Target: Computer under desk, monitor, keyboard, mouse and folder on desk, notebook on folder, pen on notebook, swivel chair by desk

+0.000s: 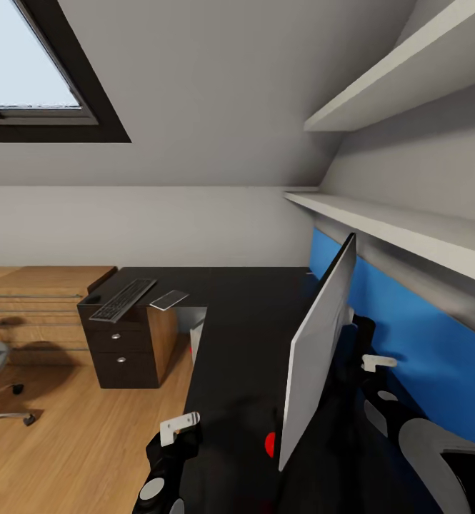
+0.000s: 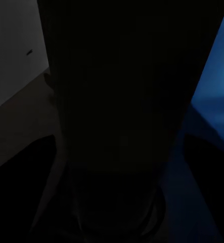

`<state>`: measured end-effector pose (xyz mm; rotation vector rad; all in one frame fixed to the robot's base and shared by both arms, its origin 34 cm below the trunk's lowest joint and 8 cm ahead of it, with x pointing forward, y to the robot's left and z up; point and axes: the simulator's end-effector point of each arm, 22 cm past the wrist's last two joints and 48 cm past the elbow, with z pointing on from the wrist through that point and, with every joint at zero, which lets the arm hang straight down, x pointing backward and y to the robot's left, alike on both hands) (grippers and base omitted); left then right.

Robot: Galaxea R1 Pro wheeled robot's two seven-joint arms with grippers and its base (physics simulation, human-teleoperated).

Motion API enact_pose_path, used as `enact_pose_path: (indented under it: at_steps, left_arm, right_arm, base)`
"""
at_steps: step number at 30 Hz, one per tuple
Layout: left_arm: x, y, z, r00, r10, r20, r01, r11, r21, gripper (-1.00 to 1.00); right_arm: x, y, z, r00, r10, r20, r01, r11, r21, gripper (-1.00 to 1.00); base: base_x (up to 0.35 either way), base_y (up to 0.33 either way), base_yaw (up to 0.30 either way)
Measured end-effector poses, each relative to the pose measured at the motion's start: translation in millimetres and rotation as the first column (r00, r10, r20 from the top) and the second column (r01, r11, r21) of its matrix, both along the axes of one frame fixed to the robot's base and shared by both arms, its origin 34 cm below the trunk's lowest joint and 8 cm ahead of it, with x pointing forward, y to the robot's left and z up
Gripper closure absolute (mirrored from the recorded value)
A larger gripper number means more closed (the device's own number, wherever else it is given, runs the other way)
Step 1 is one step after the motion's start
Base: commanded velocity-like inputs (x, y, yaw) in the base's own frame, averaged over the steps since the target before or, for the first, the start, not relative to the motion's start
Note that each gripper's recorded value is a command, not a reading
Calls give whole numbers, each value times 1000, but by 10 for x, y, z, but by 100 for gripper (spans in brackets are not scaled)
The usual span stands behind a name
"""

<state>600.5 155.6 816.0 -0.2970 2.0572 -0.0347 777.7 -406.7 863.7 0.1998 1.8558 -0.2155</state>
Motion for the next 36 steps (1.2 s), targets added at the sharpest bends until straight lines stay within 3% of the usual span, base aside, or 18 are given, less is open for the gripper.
enact_pose_path:
  at_steps: [17,18,36]
  left_arm:
    - [-3,-1,-7,1000,0,-2,0,1000,-1,-100]
    - [-3,-1,-7,1000,0,-2,0,1000,-1,-100]
    - [-3,4,-5,1000,0,-1,0,1000,0,-100]
  right_arm:
    - [-2,-6,1,1000,-2,0,2,1000,-3,100]
    - [-2,-11,2,1000,-4,1,4,1000,-3,-100]
    - [4,-16,21,1000,-6,4,6,1000,-5,-100]
  base:
    - [0,-37,0]
    - [0,0,0]
    - [0,0,0]
